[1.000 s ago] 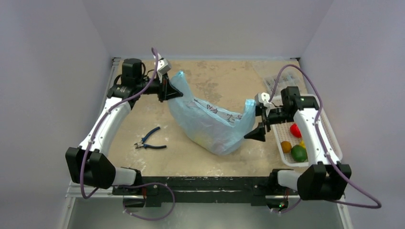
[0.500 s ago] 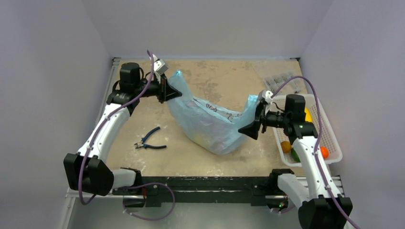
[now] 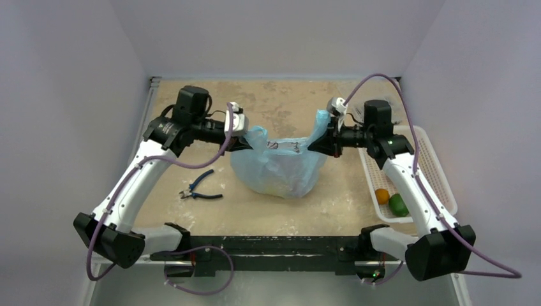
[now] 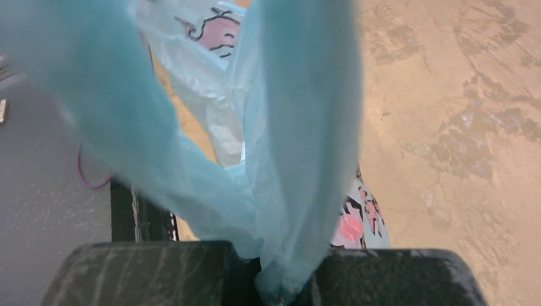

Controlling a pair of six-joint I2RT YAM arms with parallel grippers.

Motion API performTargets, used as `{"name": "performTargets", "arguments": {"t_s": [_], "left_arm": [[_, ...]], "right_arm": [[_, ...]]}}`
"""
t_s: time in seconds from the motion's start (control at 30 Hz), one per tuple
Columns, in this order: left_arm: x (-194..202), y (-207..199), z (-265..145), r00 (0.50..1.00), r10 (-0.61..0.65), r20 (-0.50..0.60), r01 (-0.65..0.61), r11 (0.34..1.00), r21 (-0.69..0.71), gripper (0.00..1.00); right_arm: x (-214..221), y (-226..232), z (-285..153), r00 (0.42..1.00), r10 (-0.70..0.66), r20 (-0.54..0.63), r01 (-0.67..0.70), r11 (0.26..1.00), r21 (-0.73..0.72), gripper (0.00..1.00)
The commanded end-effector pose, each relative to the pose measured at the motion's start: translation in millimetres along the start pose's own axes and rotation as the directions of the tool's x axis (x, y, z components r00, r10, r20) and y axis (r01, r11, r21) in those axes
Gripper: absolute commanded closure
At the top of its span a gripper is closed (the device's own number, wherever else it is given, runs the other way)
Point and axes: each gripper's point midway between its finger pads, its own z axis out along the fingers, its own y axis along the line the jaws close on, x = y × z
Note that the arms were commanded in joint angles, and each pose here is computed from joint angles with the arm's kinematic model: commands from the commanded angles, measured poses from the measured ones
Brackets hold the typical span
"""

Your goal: Place the fake fruits into the plastic bag and tie a complex knot

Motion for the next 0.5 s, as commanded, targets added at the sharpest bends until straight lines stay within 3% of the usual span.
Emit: {"name": "performTargets", "arguments": {"t_s": [0.0,0.17,0.3,0.37,0.47], "left_arm": [[-13.5,-35.5,12.5,0.96,0.281,0.003,-0.278,0.946,0.166,1.0],[-42.6,-50.7,39.6,0.933,0.352,0.072,-0.359,0.91,0.206,1.0],[-43.1,-53.3,57.7,0.937,0.339,0.085,-0.35,0.91,0.223,1.0],[-38.3,-49.4,64.8,0.948,0.309,0.08,-0.319,0.922,0.218,1.0],[-34.7,-43.2,71.0,0.958,0.277,0.073,-0.286,0.937,0.201,1.0]], "right_arm": [[-7.7,3.0,10.3,0.997,-0.025,-0.072,0.026,1.0,0.007,1.0],[-20.3,12.6,35.9,0.995,0.026,-0.096,-0.026,1.0,0.003,1.0],[-13.9,23.5,54.3,0.986,0.046,-0.162,-0.047,0.999,0.0,1.0],[-15.6,28.0,56.9,0.987,0.045,-0.155,-0.048,0.999,-0.012,0.93],[-15.3,44.3,62.2,0.987,0.012,-0.16,-0.023,0.997,-0.07,1.0]]}}
